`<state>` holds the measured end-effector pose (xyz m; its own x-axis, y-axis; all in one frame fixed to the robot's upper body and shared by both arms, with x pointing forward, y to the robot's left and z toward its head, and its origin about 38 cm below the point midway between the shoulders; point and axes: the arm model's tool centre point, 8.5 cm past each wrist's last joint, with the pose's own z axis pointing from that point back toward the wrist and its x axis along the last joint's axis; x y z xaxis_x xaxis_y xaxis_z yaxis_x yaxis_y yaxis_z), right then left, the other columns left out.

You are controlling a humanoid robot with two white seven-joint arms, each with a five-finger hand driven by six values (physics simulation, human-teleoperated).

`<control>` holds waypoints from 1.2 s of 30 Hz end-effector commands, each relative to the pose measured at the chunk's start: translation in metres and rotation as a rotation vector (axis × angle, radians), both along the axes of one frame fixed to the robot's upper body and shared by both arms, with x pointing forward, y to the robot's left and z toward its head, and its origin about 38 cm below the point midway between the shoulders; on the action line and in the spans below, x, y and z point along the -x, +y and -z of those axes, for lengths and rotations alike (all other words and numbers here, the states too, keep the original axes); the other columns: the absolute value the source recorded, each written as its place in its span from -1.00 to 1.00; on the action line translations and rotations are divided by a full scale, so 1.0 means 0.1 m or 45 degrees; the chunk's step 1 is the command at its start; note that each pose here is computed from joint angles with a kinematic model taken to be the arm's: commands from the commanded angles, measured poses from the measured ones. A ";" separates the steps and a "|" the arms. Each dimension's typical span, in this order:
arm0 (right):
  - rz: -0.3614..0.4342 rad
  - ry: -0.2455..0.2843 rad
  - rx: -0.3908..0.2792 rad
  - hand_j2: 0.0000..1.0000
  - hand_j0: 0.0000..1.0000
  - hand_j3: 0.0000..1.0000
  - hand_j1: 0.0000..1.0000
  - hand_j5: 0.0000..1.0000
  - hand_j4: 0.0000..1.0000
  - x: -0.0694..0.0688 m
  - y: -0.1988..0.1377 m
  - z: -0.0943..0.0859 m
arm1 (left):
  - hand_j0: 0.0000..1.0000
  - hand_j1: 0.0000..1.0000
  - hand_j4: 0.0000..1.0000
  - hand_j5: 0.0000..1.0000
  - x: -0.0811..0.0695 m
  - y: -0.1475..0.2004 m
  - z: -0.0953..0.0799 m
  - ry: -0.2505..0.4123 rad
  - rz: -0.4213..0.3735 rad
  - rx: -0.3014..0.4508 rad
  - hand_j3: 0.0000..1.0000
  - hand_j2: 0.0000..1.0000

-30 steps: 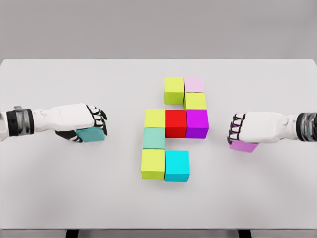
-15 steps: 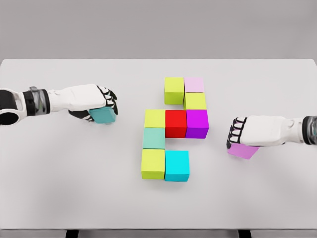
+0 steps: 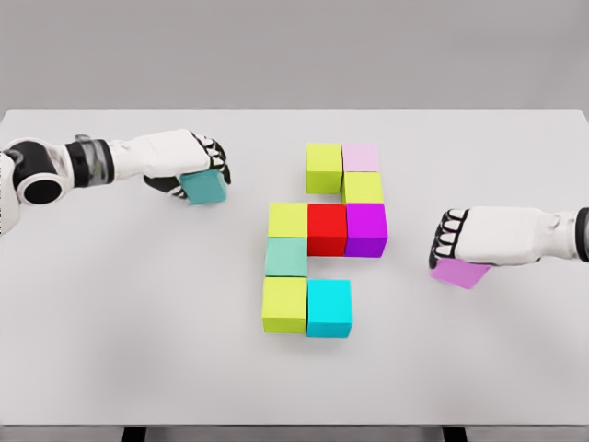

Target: Assemble the squares on the desktop into the number 2

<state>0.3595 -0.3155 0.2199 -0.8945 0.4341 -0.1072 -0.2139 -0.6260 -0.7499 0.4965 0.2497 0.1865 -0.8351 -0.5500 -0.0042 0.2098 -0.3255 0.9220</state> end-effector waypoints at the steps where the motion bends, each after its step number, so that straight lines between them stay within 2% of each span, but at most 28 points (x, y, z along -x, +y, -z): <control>1: -0.005 0.038 0.015 0.07 0.07 0.07 0.07 0.07 0.07 0.04 -0.01 0.08 | 0.31 0.31 0.31 0.31 -0.04 -0.05 0.03 0.003 -0.007 0.001 0.31 0.31; 5: -0.036 0.065 0.031 0.07 0.07 0.07 0.07 0.07 0.07 0.06 0.05 0.14 | 0.31 0.31 0.31 0.31 -0.11 -0.15 -0.01 -0.010 0.000 0.007 0.31 0.31; 13: -0.076 0.092 -0.031 0.07 0.07 0.07 0.07 0.07 0.07 0.06 0.23 0.20 | 0.31 0.31 0.31 0.31 -0.23 -0.23 -0.13 -0.045 -0.005 0.002 0.31 0.31; 21: -0.139 0.112 -0.097 0.07 0.07 0.07 0.07 0.07 0.07 0.06 0.50 0.29 | 0.32 0.32 0.32 0.32 -0.31 -0.35 -0.17 -0.070 0.006 -0.018 0.32 0.32; 26: -0.139 0.164 -0.116 0.07 0.07 0.07 0.07 0.07 0.07 0.11 0.51 0.35 | 0.33 0.33 0.33 0.33 -0.34 -0.45 -0.15 -0.067 0.013 -0.012 0.33 0.33; 30: -0.152 0.232 -0.136 0.07 0.07 0.07 0.07 0.07 0.07 0.19 0.55 0.48 | 0.33 0.33 0.33 0.33 -0.39 -0.54 -0.15 -0.073 0.015 -0.021 0.33 0.33; 36: -0.171 0.268 -0.176 0.07 0.07 0.07 0.07 0.07 0.07 0.23 0.66 0.55 | 0.34 0.34 0.34 0.34 -0.40 -0.61 -0.14 -0.077 0.025 -0.030 0.34 0.34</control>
<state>0.3429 -0.2538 0.1729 -0.9329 0.3401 0.1185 -0.2925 -0.5238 -0.8001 0.5360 0.1915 0.2004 -0.8437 -0.5322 -0.0706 0.1468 -0.3553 0.9232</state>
